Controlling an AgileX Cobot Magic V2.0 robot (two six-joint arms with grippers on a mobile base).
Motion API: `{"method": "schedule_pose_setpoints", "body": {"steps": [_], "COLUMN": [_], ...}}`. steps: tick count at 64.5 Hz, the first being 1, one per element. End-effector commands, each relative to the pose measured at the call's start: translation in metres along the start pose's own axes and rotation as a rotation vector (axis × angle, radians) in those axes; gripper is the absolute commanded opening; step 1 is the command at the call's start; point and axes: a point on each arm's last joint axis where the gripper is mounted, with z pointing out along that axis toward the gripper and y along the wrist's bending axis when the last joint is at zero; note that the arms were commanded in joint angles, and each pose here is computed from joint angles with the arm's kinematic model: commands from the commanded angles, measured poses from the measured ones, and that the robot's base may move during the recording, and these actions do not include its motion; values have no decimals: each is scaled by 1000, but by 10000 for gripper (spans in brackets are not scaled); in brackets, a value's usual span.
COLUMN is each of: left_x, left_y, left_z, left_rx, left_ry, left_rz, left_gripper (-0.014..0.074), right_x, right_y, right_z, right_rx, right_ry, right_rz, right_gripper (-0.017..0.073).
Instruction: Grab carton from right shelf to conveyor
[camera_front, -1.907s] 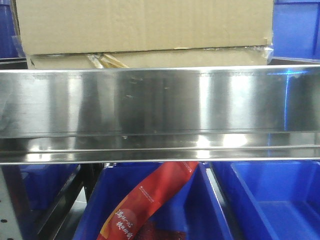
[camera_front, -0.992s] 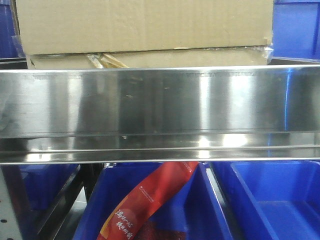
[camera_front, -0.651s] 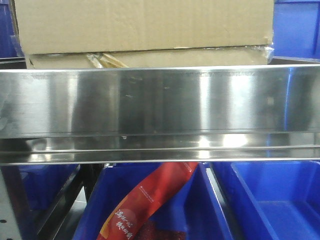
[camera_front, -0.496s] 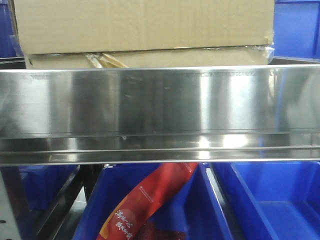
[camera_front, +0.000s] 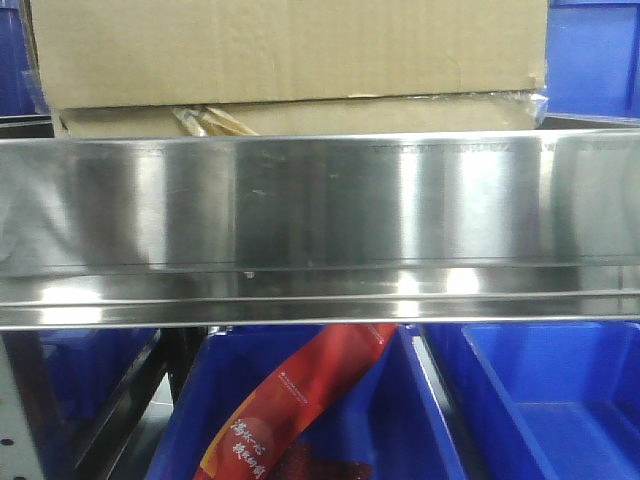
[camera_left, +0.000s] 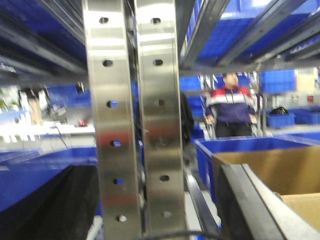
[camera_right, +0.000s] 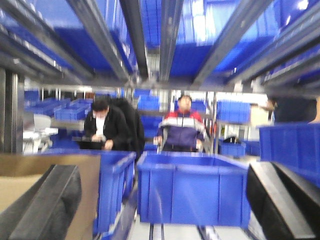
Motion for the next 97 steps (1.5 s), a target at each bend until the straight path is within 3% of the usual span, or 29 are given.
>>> {"method": "schedule_pose_setpoints", "body": {"steps": [1, 6, 13, 21, 26, 31, 36, 43, 51, 70, 83, 92, 97], "left_x": [0, -1, -2, -4, -6, -7, -11, -23, -33, -43, -33, -20, -10], "left_y": [-3, -8, -20, -39, -59, -76, -93, -109, -118, -99, -97, -103, -103], "left_z": [12, 19, 29, 43, 55, 68, 86, 116, 156, 224, 253, 269, 276], "left_rx": [56, 135, 301, 472, 594, 656, 679, 661, 592, 282, 107, 78, 42], "left_ry": [47, 63, 121, 178, 202, 223, 254, 300, 414, 699, 835, 888, 912], "left_rz": [-31, -14, 77, 72, 72, 68, 24, -31, -82, -132, -92, -68, -86], "left_gripper": [407, 407, 407, 407, 407, 407, 404, 402, 402, 402, 402, 402, 402], "right_x": [-2, -5, -12, -22, -27, -31, -34, -45, -60, -73, -65, -47, -35], "right_y": [0, 0, 3, 7, 13, 20, 28, 38, 48, 66, 77, 84, 88], "right_z": [4, 7, 13, 25, 40, 58, 78, 111, 152, 233, 275, 300, 309], "right_rx": [1, -5, -38, -108, -172, -227, -282, -318, -338, -367, -369, -371, -374], "right_ry": [-5, 28, 165, 189, 234, 307, 399, 499, 590, 803, 889, 932, 956], "right_rz": [-4, 3, 12, 40, 52, 54, 51, 40, 26, 22, 34, 33, 35], "right_gripper": [558, 558, 558, 558, 558, 558, 558, 558, 558, 558, 558, 558, 558]}}
